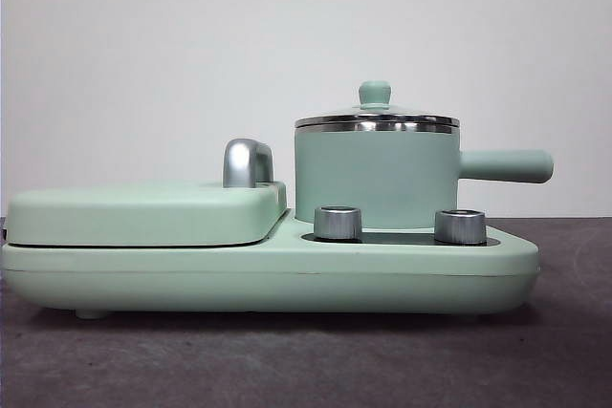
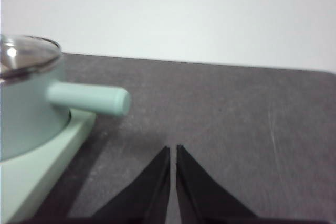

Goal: Put the buns in a small steamer

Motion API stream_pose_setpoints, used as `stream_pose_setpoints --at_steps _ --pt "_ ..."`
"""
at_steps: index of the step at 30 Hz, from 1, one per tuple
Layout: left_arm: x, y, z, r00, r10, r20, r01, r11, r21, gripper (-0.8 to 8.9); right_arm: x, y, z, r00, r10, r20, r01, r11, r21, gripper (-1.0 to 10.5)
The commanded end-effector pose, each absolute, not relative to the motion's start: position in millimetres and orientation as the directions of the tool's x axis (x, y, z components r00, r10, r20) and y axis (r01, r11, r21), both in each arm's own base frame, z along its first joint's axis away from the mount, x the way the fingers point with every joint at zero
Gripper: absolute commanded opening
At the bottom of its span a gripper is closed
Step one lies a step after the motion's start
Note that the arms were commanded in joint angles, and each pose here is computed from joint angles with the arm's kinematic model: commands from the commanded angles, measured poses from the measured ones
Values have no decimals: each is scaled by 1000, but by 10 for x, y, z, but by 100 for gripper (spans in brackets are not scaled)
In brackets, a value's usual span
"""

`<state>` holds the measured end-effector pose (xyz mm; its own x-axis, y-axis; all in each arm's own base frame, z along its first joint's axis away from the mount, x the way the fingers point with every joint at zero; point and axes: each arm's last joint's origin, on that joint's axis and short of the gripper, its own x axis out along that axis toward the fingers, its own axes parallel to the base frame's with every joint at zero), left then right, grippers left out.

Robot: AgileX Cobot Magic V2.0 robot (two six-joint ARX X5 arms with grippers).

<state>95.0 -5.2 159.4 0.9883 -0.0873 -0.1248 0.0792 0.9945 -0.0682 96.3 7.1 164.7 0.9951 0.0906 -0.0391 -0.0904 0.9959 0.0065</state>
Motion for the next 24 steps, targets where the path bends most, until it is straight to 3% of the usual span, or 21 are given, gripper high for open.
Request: stream_pose_setpoints --at_steps 1,24 --pt "962 -51 1539 988 -84 -132 78 996 -54 7 967 73 1599 994 92 -67 -89 995 43 19" --pt "962 -51 1540 988 -84 -131 78 996 -54 7 966 73 1587 992 92 -81 -89 995 42 19"
